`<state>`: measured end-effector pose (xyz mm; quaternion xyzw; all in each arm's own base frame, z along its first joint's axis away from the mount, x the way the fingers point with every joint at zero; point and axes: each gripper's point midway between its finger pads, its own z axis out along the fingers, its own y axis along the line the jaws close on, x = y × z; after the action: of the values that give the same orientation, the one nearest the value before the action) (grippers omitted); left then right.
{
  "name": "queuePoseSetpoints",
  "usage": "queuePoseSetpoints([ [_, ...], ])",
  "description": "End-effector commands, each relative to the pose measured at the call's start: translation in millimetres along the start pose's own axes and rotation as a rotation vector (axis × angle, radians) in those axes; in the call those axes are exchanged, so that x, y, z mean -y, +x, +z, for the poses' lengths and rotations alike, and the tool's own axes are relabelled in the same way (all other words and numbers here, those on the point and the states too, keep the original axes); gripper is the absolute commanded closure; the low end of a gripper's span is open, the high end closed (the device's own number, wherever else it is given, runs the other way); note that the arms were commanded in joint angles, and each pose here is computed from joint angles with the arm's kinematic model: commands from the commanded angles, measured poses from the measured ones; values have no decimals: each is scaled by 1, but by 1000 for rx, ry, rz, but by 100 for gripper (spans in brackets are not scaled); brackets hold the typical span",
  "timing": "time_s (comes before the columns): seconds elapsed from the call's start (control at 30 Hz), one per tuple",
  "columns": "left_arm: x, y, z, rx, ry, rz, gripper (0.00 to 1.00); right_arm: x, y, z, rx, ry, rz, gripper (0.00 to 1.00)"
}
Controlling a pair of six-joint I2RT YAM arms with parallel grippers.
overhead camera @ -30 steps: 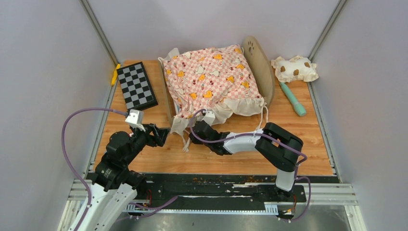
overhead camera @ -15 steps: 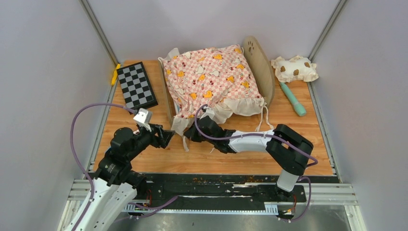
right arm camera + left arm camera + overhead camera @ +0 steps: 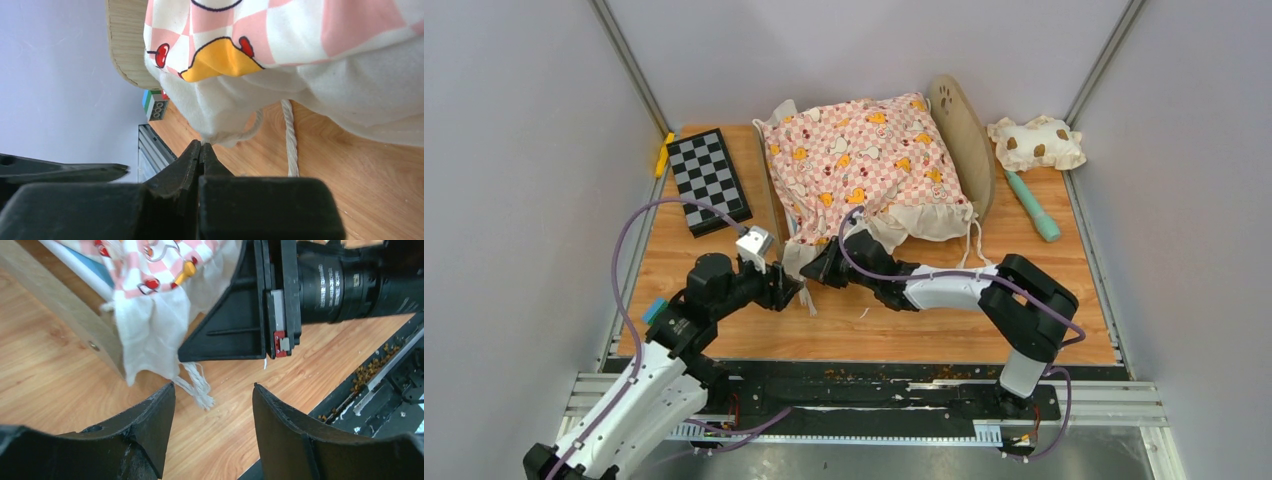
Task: Set up the pet bed
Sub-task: Adjust the ropes on the bed frame.
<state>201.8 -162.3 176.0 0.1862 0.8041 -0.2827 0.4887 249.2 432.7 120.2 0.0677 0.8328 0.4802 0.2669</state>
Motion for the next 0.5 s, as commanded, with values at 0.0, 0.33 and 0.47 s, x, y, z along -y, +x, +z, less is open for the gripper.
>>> queuePoseSetpoints([
  [0.0,5,4,14,31,-15,7,35,-25,-10,-6,0,-95,44,100],
  [0.33,-22,29,32,57,-192,-13,31,-22,-14,-9,-13,-107,65,100],
  [0.47,-27,23,36,83,-218,-14,29,-22,-13,-8,-19,-111,68,100],
])
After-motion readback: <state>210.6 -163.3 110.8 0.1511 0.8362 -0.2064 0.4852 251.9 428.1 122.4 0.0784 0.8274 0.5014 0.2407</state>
